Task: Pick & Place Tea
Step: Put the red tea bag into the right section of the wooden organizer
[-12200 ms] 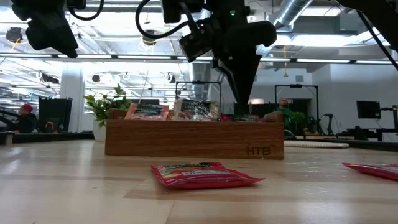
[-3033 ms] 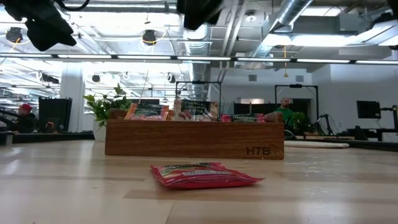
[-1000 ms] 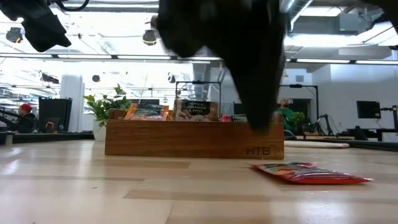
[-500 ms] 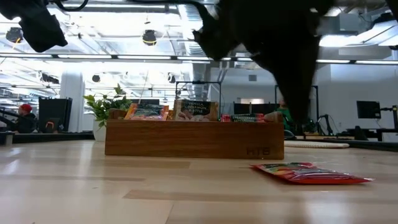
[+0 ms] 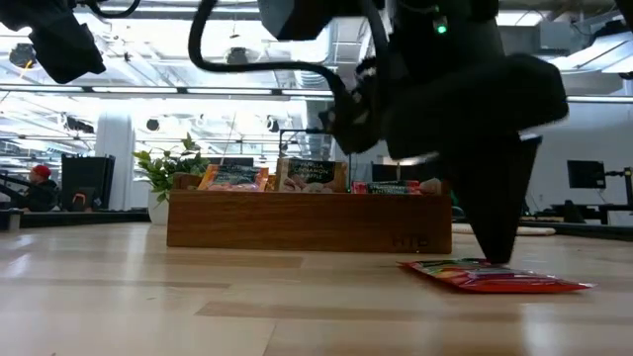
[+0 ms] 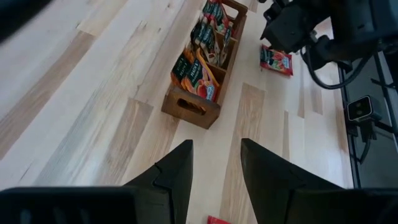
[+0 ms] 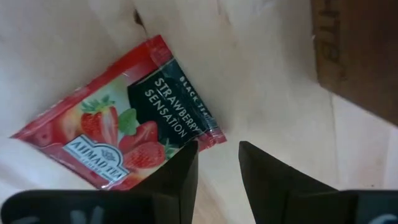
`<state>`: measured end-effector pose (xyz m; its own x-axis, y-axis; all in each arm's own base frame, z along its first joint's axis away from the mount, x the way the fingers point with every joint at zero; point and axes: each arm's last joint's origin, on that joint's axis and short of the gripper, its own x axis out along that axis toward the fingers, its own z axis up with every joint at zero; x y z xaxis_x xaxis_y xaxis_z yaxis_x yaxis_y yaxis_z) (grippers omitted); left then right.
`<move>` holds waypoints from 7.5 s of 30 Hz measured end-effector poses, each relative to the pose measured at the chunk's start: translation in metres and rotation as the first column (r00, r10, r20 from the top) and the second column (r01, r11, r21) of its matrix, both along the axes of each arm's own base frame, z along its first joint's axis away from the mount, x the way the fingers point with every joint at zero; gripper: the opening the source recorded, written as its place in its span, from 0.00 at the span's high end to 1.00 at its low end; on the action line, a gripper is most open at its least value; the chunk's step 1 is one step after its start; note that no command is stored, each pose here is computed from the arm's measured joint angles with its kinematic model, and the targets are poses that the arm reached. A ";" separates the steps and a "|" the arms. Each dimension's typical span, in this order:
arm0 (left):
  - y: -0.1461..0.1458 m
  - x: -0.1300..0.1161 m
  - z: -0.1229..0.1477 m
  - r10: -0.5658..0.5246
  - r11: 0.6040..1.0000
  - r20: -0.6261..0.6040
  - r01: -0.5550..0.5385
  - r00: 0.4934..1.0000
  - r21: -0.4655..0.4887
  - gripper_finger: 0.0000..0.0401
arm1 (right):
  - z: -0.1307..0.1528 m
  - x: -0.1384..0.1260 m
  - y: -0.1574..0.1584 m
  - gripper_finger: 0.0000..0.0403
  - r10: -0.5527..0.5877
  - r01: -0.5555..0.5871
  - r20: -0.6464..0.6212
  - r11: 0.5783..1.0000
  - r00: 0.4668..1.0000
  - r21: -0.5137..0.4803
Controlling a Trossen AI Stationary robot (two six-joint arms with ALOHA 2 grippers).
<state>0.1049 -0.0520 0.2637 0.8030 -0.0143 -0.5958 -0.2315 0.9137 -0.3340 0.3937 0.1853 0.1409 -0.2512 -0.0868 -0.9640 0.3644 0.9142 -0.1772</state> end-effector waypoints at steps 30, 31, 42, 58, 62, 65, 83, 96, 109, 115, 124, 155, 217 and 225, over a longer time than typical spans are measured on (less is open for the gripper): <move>0.000 0.000 0.000 -0.010 1.000 -0.003 0.010 1.000 -0.003 0.69 | 0.044 -0.043 0.032 0.72 -0.046 0.047 0.036 0.998 0.998 -0.029; 0.000 0.000 0.000 -0.010 1.000 -0.002 0.010 1.000 -0.004 0.69 | 0.045 -0.042 0.031 0.72 -0.018 0.019 0.038 1.000 0.999 -0.023; -0.001 0.000 0.000 -0.008 1.000 0.003 0.008 1.000 -0.010 0.69 | 0.029 -0.052 0.038 0.72 0.353 -0.353 0.007 0.935 0.936 0.035; -0.001 0.001 0.002 -0.006 1.000 0.022 0.007 1.000 -0.024 0.69 | 0.017 -0.050 0.043 0.72 0.392 -0.393 0.078 0.919 0.917 0.006; -0.001 0.001 0.002 -0.006 1.000 0.022 0.007 1.000 -0.024 0.69 | 0.017 -0.048 0.040 0.72 0.409 -0.410 0.077 0.912 0.909 0.004; -0.001 0.001 0.002 -0.006 1.000 0.022 0.007 1.000 -0.024 0.69 | 0.017 -0.046 0.038 0.72 0.426 -0.429 0.084 0.903 0.901 0.008; -0.001 0.001 0.002 -0.011 1.000 0.019 0.012 1.000 -0.026 0.69 | 0.002 -0.044 0.032 0.72 0.428 -0.437 0.102 0.895 0.898 0.089; -0.001 0.001 0.002 -0.025 1.000 0.020 0.026 0.999 -0.006 0.69 | 0.026 -0.046 0.031 0.72 0.419 -0.440 0.171 0.892 0.892 0.107; -0.001 0.001 0.002 -0.025 1.000 0.020 0.025 0.999 -0.005 0.69 | -0.003 -0.054 0.022 0.72 0.396 -0.417 0.148 0.893 0.906 0.169; -0.001 0.001 0.002 -0.025 1.000 0.020 0.025 1.000 -0.005 0.69 | -0.005 -0.054 0.021 0.73 0.414 -0.439 0.157 0.879 0.897 0.188; -0.001 0.001 0.002 -0.018 1.000 0.023 0.018 1.000 0.000 0.69 | -0.005 -0.053 0.022 0.87 0.416 -0.442 0.163 0.875 0.895 0.196; -0.002 0.003 0.004 -0.020 1.000 0.043 0.020 0.999 -0.009 0.69 | 0.122 -0.065 -0.015 1.00 0.291 -0.264 0.336 0.956 0.896 -0.125; -0.004 0.006 0.004 -0.022 1.000 0.055 0.023 0.998 -0.013 0.69 | 0.093 -0.013 -0.080 1.00 0.555 -0.532 0.095 0.825 0.826 -0.192; -0.004 0.006 0.004 -0.021 1.000 0.055 0.022 0.998 -0.014 0.69 | 0.093 -0.012 -0.080 1.00 0.552 -0.529 0.113 0.829 0.826 -0.182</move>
